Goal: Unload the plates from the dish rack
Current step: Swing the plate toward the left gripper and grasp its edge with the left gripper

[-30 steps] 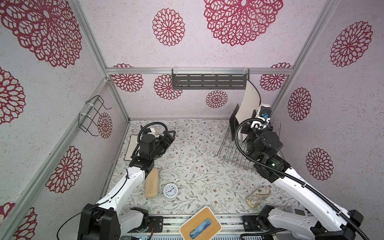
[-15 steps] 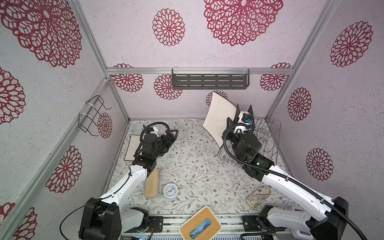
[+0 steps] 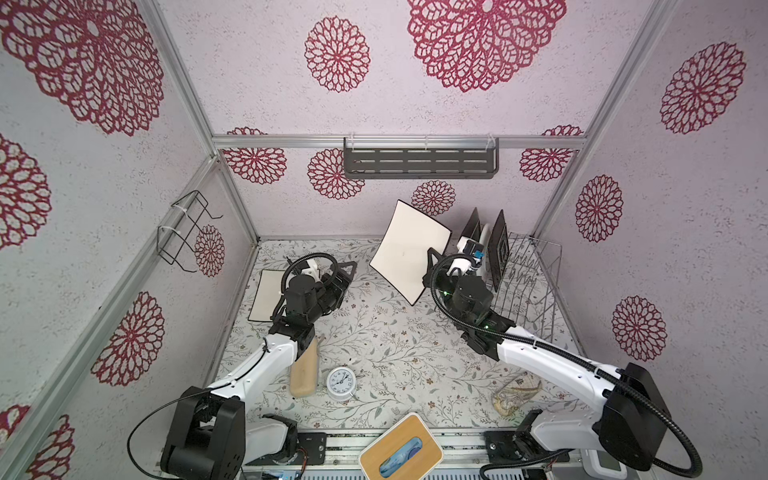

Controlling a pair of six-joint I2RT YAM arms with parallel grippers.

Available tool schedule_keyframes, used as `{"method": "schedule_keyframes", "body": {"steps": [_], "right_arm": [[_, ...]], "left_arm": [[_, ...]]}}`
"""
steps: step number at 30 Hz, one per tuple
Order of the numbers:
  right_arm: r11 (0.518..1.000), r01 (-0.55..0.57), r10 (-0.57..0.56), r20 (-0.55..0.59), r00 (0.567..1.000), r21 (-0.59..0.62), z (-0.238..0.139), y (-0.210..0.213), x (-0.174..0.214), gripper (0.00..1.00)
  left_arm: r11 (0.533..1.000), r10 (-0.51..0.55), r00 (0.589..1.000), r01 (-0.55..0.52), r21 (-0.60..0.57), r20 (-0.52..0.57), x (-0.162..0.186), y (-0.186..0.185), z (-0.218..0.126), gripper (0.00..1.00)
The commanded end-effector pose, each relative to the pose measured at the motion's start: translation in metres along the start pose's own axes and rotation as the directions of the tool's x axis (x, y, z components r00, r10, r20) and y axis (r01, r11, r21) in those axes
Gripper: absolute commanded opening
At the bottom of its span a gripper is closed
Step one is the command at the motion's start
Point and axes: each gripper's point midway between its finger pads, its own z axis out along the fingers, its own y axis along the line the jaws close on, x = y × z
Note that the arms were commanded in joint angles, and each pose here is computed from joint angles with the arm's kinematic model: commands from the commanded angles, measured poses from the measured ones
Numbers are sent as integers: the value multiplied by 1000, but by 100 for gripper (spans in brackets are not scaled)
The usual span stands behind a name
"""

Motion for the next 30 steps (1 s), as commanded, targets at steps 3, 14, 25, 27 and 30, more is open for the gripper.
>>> {"method": "schedule_keyframes", "body": {"steps": [3,14,25,27,30], "right_arm": [[896,-328,403,238,884,-299,-20,53,-94,0],[814,-443,527,159,835,-375,-9,60,-77,0],[730,-536,614,62,787,-424,1,68,-61,0],[723,-545,619,47,784,-425,3,69,-57,0],[712,-563,631,32,775,-420,6,69,-53,0]], "left_arm": [[996,-22,1000,22,91,5,-1,-19,3,93],[979,-79,996,83,184,-27,1,-35,10,87],[975,-82,995,90,202,-50,6,-38,17,80],[973,-89,995,98,209,-55,6,-39,18,77],[972,-89,994,100,215,-60,7,-40,20,73]]}}
